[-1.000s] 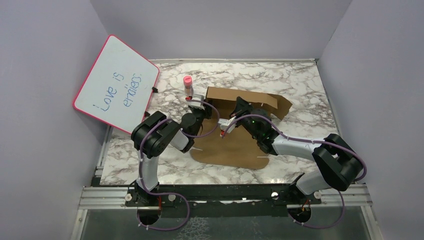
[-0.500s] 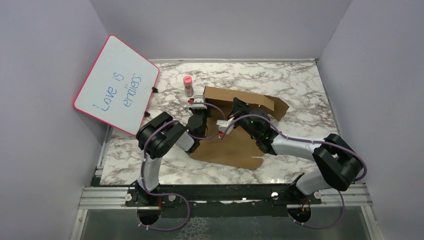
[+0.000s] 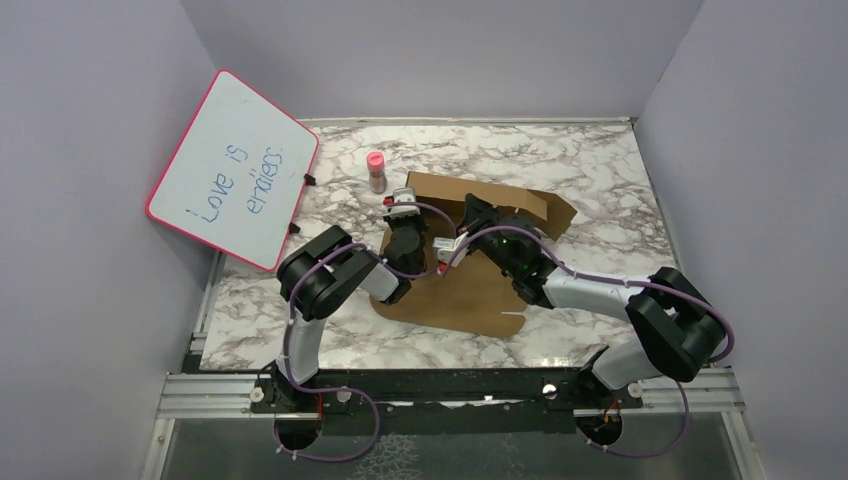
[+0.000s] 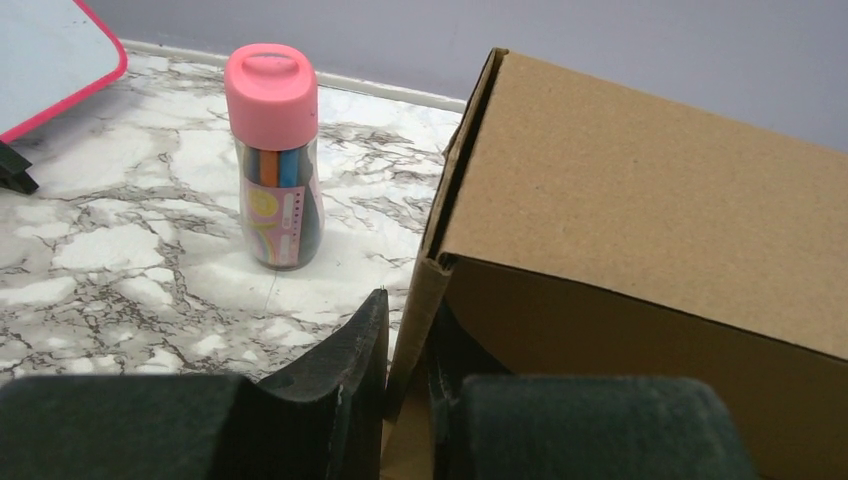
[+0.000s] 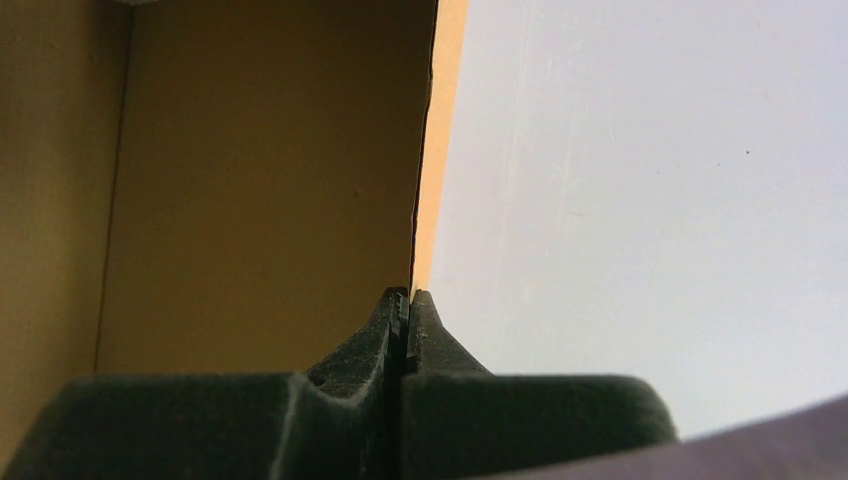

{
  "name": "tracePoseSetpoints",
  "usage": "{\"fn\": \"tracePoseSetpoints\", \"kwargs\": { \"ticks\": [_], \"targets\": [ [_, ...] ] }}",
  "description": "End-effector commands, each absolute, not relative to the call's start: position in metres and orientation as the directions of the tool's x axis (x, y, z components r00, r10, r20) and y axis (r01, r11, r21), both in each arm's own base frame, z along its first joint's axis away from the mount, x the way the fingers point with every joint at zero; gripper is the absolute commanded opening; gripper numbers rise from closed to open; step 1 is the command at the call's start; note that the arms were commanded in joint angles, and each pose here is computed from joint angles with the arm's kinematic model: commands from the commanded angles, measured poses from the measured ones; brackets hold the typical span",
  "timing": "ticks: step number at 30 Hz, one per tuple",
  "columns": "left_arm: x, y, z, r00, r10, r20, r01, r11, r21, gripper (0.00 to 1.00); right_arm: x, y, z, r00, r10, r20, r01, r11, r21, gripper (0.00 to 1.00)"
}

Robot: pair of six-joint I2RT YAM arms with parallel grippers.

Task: Fold the paper box

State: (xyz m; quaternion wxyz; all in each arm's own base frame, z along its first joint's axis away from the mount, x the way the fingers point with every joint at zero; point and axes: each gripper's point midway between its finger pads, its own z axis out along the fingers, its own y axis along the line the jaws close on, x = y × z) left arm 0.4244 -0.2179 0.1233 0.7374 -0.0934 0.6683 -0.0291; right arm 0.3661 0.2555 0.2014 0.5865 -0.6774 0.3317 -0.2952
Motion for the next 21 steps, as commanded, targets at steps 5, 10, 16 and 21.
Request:
{"fn": "tracePoseSetpoints", "kwargs": {
  "ticks": [5, 10, 16, 21],
  "targets": [
    [0.424, -0.172, 0.122, 0.096, -0.182, -0.979, -0.293, 0.934, -0.202, 0.11, 0.360, 0.255, 0.187, 0.611, -0.791, -0.029, -0.181, -0.104, -0.978, 0.01],
    [0.416, -0.182, 0.119, 0.072, -0.235, -0.969, -0.188, 0.951, -0.245, 0.19, 0.360, 0.259, 0.193, 0.620, -0.783, -0.053, -0.183, -0.078, -0.980, 0.01],
    [0.403, -0.184, 0.138, 0.076, -0.271, -0.960, -0.101, 0.955, -0.278, 0.35, 0.359, 0.263, 0.198, 0.630, -0.771, -0.087, -0.193, -0.047, -0.980, 0.02],
    [0.398, -0.185, 0.141, 0.060, -0.276, -0.959, -0.068, 0.958, -0.280, 0.42, 0.358, 0.265, 0.200, 0.635, -0.765, -0.102, -0.204, -0.039, -0.978, 0.04]
  ]
}}
